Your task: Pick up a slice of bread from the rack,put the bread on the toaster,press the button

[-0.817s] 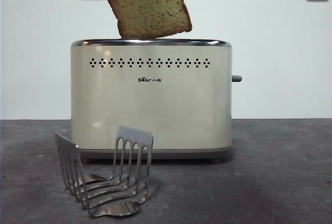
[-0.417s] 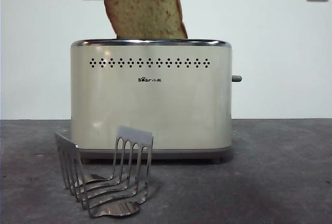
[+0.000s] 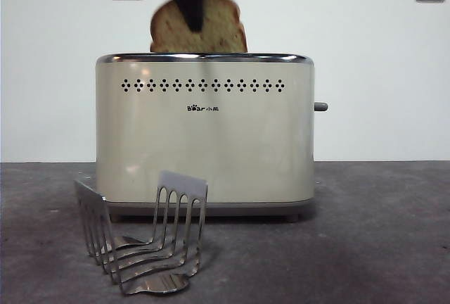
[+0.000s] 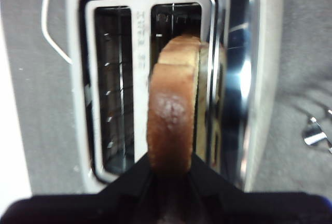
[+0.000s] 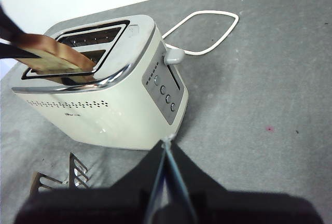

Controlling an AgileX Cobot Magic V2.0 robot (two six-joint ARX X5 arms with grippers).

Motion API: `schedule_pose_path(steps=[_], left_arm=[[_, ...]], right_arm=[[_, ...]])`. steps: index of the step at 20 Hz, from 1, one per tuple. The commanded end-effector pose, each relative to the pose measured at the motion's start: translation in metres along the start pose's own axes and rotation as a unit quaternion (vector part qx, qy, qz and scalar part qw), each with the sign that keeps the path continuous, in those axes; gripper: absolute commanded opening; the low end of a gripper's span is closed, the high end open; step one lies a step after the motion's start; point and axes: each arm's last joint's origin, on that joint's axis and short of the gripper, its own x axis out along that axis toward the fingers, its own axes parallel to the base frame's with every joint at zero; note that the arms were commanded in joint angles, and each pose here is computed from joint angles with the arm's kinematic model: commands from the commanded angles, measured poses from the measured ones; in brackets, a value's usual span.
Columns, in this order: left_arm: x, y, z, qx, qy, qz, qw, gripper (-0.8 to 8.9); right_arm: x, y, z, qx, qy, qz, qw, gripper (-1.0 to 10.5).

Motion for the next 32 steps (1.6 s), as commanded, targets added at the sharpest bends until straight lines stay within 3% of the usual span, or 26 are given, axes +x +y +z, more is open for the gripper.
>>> schedule_pose_path(steps=[1,6,7,10,11,14,17,18,20,22,24,28,32], left_arm=[[0.013,0.002,0.005,-0.007,0.005,-0.002,1.000,-0.08],[0.022,0.002,0.010,-0.013,0.004,-0.001,1.000,0.13],[0.021,0.002,0.010,-0.015,0.004,-0.002,1.000,0.77],[0.018,0.002,0.008,-0.021,0.008,0.002,1.000,4.27],[0.014,0.003,0.006,-0.027,0.004,0.006,1.000,4.48],[-0.019,0.005,-0.005,-0.072,-0.021,0.032,0.997,4.44],[-0.069,-0.001,-0.029,-0.197,-0.054,0.047,0.978,4.32],[-0.083,-0.004,-0.037,-0.251,-0.074,0.031,0.965,3.60],[-0.108,-0.014,-0.054,-0.328,-0.113,-0.043,0.937,-0.15],[-0.130,-0.018,-0.067,-0.350,-0.160,-0.077,0.920,-0.05],[-0.144,-0.020,-0.078,-0.361,-0.180,-0.073,0.912,-0.05],[-0.155,-0.024,-0.087,-0.402,-0.191,-0.076,0.892,-0.05],[-0.154,-0.035,-0.098,-0.409,-0.182,-0.081,0.891,-0.05]], right_arm=[[-0.001,0.001,0.002,-0.008,-0.004,0.003,1.000,0.0],[-0.001,0.001,0.002,-0.009,-0.004,0.003,1.000,0.0],[-0.001,0.001,0.002,-0.009,-0.004,0.003,1.000,0.0],[-0.001,0.001,0.002,-0.008,-0.005,0.002,1.000,0.0],[-0.001,0.001,0.002,-0.008,-0.004,0.002,1.000,0.0],[-0.001,0.000,-0.001,0.032,0.011,-0.001,0.999,0.0],[0.001,0.000,0.000,0.067,0.012,0.005,0.998,0.0],[0.004,0.001,0.005,0.066,0.005,0.031,0.997,0.0],[0.018,0.000,0.018,0.094,0.005,0.102,0.990,0.0],[0.043,-0.006,0.031,0.130,0.030,0.176,0.975,0.0],[0.072,-0.016,0.041,0.167,0.061,0.227,0.958,0.0],[0.139,-0.042,0.058,0.218,0.136,0.258,0.931,0.0],[0.195,-0.061,0.076,0.232,0.169,0.250,0.925,0.0]])
